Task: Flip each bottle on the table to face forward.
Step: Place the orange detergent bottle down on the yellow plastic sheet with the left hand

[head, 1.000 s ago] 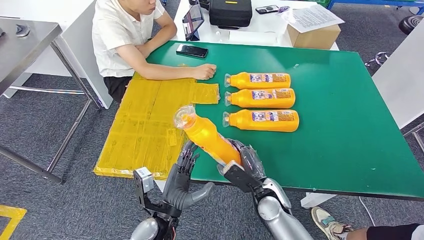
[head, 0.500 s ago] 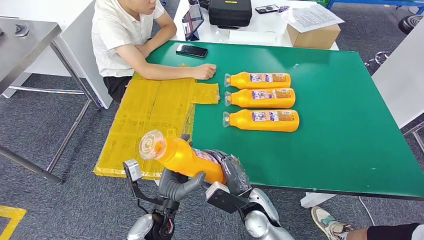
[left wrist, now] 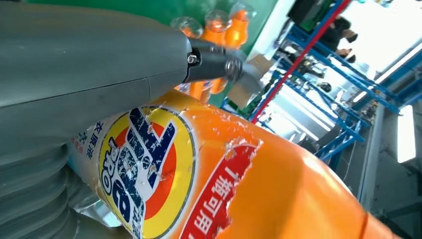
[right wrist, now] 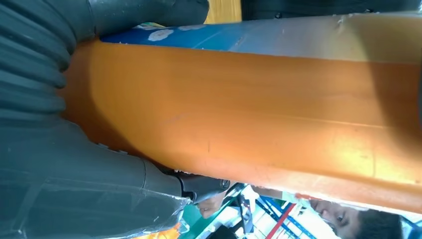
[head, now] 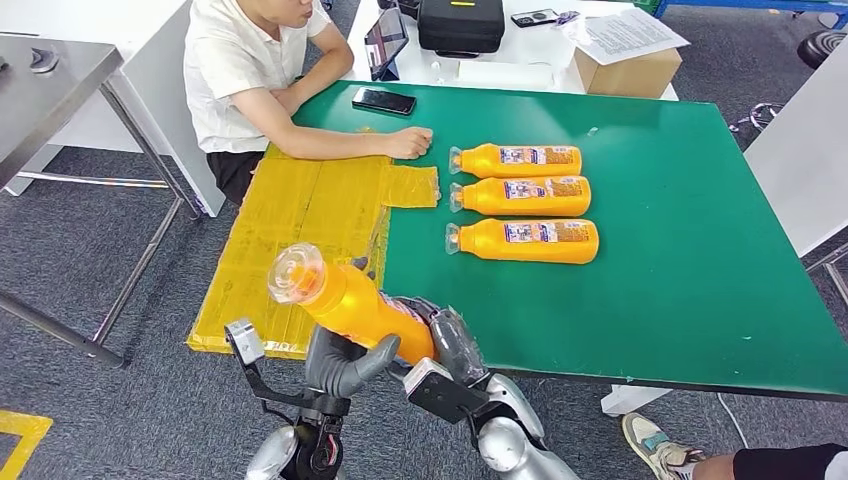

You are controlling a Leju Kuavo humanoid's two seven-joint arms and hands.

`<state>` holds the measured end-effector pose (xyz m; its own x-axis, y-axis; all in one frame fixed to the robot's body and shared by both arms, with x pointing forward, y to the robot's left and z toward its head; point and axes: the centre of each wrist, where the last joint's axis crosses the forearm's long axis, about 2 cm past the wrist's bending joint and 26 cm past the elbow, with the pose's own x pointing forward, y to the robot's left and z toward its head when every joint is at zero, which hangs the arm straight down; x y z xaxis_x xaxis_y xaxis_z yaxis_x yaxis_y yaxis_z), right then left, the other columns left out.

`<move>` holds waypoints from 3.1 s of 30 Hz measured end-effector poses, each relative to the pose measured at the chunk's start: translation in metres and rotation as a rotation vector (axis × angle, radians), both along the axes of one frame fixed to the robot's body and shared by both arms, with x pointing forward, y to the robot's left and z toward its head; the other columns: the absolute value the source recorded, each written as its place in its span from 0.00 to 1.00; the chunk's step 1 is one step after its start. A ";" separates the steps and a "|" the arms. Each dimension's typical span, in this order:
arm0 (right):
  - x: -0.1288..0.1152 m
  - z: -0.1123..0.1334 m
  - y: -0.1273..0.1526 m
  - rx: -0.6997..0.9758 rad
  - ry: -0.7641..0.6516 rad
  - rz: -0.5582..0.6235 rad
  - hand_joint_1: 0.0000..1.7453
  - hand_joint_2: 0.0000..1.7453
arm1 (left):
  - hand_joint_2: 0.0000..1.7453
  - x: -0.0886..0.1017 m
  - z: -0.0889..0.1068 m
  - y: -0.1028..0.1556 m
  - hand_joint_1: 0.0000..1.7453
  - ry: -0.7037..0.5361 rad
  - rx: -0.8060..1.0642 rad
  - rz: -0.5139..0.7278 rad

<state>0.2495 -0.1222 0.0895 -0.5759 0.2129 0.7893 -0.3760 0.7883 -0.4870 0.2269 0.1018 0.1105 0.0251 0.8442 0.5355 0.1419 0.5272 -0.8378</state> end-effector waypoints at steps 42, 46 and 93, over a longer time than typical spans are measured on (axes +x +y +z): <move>-0.033 0.026 -0.068 -0.013 -0.549 -0.647 0.00 1.00 | 1.00 0.067 -0.020 0.086 1.00 -0.190 1.337 0.312; -0.035 0.038 -0.079 0.008 -0.583 -0.718 0.00 1.00 | 1.00 0.076 -0.022 0.093 1.00 -0.186 1.379 0.305; -0.019 0.021 -0.054 0.323 -0.317 -0.615 0.00 0.00 | 1.00 0.176 -0.005 0.120 0.00 -0.093 1.507 -0.370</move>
<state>0.2303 -0.1760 0.1105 -0.6376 0.3558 0.6832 0.2967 0.9319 -0.2084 0.4028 0.2215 0.1052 0.0223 -0.5026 0.8642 0.4694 0.7685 0.4348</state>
